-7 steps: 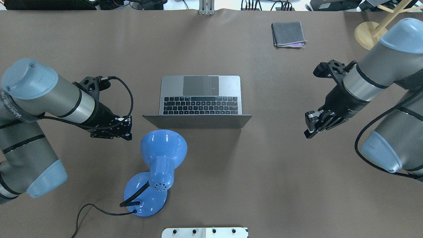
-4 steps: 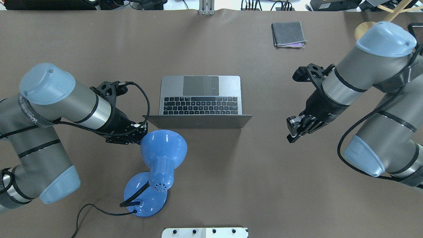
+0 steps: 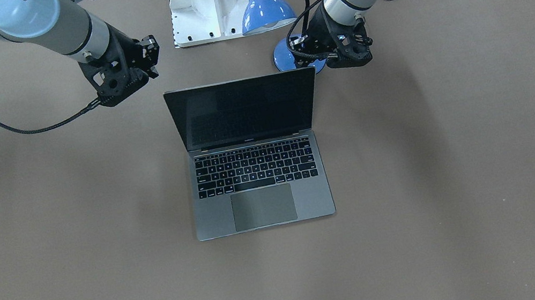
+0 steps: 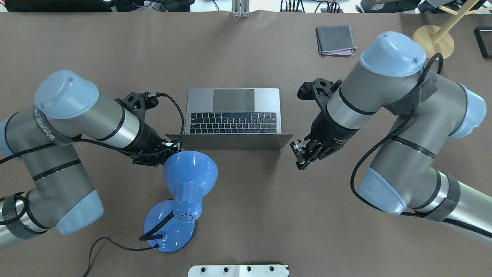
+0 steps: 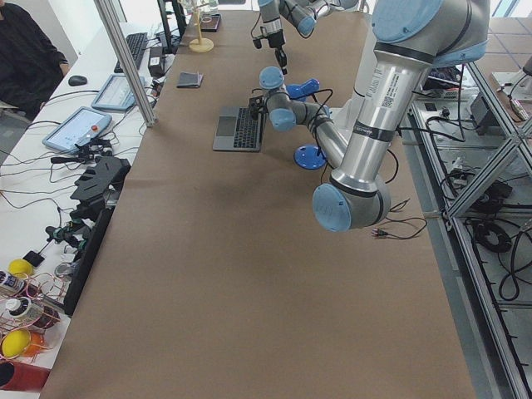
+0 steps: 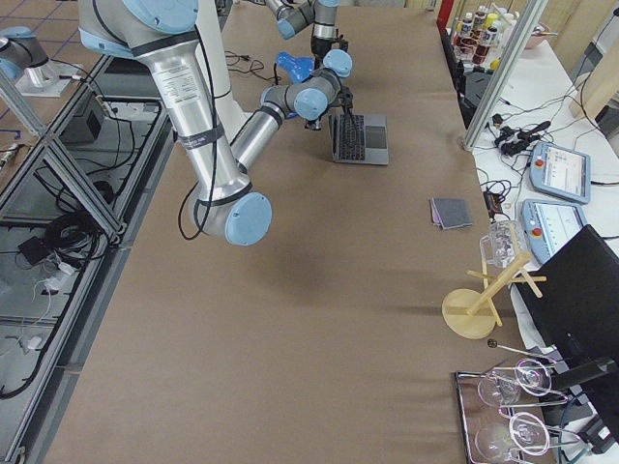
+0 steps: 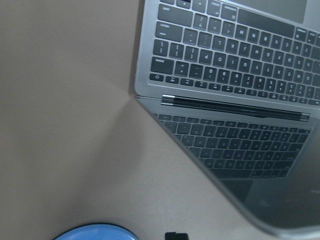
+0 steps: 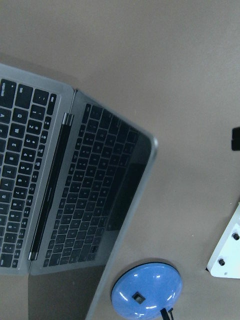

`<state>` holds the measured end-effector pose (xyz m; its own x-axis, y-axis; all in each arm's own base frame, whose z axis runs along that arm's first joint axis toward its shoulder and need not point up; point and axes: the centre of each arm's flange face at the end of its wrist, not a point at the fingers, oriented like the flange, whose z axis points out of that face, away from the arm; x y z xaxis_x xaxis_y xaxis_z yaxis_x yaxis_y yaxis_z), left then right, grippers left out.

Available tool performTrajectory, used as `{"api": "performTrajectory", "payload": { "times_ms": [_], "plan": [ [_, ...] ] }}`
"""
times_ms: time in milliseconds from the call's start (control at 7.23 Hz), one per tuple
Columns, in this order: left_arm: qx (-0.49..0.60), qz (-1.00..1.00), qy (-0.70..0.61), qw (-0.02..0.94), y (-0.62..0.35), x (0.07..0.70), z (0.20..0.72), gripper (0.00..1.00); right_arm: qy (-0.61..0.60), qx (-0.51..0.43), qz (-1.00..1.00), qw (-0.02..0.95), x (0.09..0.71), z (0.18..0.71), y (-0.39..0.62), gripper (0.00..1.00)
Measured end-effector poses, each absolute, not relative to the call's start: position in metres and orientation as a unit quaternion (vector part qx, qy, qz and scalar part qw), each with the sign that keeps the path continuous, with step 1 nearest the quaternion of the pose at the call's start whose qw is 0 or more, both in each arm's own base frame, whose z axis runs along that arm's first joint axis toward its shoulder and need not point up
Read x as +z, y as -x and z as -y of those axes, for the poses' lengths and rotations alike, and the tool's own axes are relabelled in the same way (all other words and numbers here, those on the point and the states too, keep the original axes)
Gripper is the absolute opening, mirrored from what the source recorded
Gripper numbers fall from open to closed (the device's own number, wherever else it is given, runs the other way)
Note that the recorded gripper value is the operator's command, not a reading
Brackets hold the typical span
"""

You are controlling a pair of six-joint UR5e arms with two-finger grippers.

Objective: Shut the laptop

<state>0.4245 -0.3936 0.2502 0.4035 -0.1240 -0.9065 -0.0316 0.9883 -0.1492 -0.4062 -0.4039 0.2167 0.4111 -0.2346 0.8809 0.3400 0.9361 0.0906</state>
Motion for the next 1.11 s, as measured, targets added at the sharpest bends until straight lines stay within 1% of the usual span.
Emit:
{"api": "performTrajectory", "payload": {
  "times_ms": [415,691,1106],
  "plan": [
    [-0.033,-0.551,0.074,0.83,-0.434,0.234,0.4,0.0,0.029,-0.153,0.535,0.831,0.211,0.426,0.448,0.0],
    [-0.043,-0.552,0.078,0.829,-0.453,0.219,0.415,0.0,0.019,-0.134,0.541,0.83,0.211,0.445,0.443,0.0],
    [-0.077,-0.546,0.06,0.832,-0.459,0.205,0.476,0.0,0.009,-0.104,0.538,0.837,0.204,0.491,0.436,0.0]
  ]
}}
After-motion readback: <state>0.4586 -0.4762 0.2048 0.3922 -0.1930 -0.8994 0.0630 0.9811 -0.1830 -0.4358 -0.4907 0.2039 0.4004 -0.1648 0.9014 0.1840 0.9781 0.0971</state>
